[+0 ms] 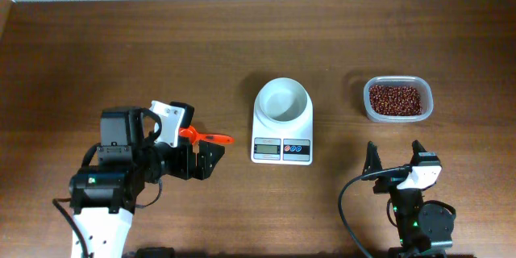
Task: Scoop and weigh 50g on scale
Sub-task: 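Move the left gripper over the orange-red scoop and lower onto it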
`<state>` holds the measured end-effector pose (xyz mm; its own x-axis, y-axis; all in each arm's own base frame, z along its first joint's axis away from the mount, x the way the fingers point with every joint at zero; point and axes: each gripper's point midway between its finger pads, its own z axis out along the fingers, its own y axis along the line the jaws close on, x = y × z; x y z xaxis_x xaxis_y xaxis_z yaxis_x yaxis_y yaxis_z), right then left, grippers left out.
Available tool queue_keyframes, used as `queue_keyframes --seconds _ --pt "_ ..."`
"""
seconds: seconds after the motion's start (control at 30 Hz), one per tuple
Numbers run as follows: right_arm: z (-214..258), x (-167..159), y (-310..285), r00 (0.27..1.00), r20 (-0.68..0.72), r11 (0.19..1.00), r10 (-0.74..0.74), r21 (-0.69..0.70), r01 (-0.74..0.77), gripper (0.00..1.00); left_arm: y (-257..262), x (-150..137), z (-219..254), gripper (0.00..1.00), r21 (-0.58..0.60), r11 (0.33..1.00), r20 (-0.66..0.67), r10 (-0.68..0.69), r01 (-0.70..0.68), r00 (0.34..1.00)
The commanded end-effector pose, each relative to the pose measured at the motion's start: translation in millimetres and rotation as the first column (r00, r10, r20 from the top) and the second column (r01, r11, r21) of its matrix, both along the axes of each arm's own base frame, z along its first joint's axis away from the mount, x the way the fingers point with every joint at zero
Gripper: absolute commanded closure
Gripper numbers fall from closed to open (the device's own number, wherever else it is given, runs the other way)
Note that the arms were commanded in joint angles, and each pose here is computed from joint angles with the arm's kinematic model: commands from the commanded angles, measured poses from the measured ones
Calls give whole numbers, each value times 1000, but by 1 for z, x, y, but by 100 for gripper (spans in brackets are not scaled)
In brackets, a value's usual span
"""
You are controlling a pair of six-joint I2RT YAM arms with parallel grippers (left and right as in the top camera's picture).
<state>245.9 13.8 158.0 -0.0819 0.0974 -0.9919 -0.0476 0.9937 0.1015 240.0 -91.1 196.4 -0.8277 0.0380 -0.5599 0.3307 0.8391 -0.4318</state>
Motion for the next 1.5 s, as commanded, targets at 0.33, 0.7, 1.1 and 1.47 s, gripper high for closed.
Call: queue_keyframes --seconds 0.33,0.7,1.1,1.47 --pt "-2 0 1 1000 0 1000 4 -2 -4 1 51 19 -9 1 82 878 -115 479 -472 870" --pt "-2 0 1 1000 0 1000 4 -2 -4 1 64 27 -47 2 147 751 -296 654 -644 696" --pt "-2 0 1 1000 0 1000 4 -2 -4 1 81 23 -114 6 375 592 -448 789 -713 420" --pt "-2 0 1 1000 0 1000 4 -2 -4 1 81 38 -115 8 338 591 -426 790 -732 441"
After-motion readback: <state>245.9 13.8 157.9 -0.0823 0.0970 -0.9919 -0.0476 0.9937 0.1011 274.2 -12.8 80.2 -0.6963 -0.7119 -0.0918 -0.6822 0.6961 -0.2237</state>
